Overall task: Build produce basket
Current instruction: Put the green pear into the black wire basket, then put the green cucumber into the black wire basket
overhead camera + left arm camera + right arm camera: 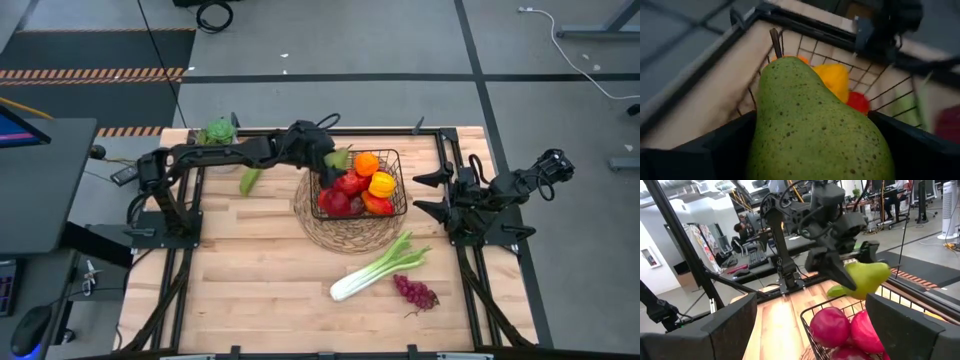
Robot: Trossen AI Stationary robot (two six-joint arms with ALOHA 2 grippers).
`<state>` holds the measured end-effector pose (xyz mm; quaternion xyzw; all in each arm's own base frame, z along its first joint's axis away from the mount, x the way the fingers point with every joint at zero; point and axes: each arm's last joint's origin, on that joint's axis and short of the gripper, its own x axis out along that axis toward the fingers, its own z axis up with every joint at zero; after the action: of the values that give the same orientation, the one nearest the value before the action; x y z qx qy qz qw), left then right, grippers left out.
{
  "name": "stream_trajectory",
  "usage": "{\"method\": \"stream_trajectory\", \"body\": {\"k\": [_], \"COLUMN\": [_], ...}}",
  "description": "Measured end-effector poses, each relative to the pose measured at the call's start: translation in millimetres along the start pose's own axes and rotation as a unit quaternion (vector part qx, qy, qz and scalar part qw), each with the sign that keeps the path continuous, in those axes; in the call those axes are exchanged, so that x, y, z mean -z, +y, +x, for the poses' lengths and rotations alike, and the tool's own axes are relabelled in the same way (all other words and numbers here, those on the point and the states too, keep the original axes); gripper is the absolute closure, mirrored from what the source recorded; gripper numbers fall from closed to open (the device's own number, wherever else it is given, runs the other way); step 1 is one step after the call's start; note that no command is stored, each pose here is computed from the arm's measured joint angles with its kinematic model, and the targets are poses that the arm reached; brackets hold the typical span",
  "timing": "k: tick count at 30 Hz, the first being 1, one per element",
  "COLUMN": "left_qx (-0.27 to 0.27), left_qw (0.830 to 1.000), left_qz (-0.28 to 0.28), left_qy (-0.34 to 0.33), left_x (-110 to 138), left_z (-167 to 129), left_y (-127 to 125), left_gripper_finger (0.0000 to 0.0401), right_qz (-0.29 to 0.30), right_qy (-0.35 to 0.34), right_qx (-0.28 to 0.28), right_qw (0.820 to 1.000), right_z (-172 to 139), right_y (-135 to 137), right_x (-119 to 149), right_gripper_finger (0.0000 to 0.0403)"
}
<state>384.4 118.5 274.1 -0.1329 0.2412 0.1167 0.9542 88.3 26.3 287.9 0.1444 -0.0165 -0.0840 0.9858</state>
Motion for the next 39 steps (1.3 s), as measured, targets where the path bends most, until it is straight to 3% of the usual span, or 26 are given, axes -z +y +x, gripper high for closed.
{"method": "stream_trajectory", "body": {"k": [4,8,16,39], "left_qx": [-0.018,-0.021,-0.021,-0.046], "left_qw": [0.994,0.988,0.992,0.988], "left_qz": [0.103,0.156,0.126,0.130], "left_qy": [0.001,0.001,0.003,0.075], "left_x": [1.3,1.3,2.0,23.2], "left_z": [2.3,2.5,3.1,17.4], "left_y": [1.9,0.7,0.7,7.3], "left_gripper_finger": [0.0034,0.0034,0.0034,0.0002], "right_qz": [0.000,0.000,0.000,0.005], "right_qy": [0.000,0.000,0.000,-0.006], "right_qx": [0.000,0.000,0.000,-0.002], "right_qw": [1.000,1.000,1.000,1.000], "right_z": [0.0,0.0,0.0,0.0], "right_y": [0.0,0.0,0.0,0.4], "right_x": [0.0,0.0,0.1,-1.3], "right_gripper_finger": [0.0027,0.0027,0.0027,0.0027]}}
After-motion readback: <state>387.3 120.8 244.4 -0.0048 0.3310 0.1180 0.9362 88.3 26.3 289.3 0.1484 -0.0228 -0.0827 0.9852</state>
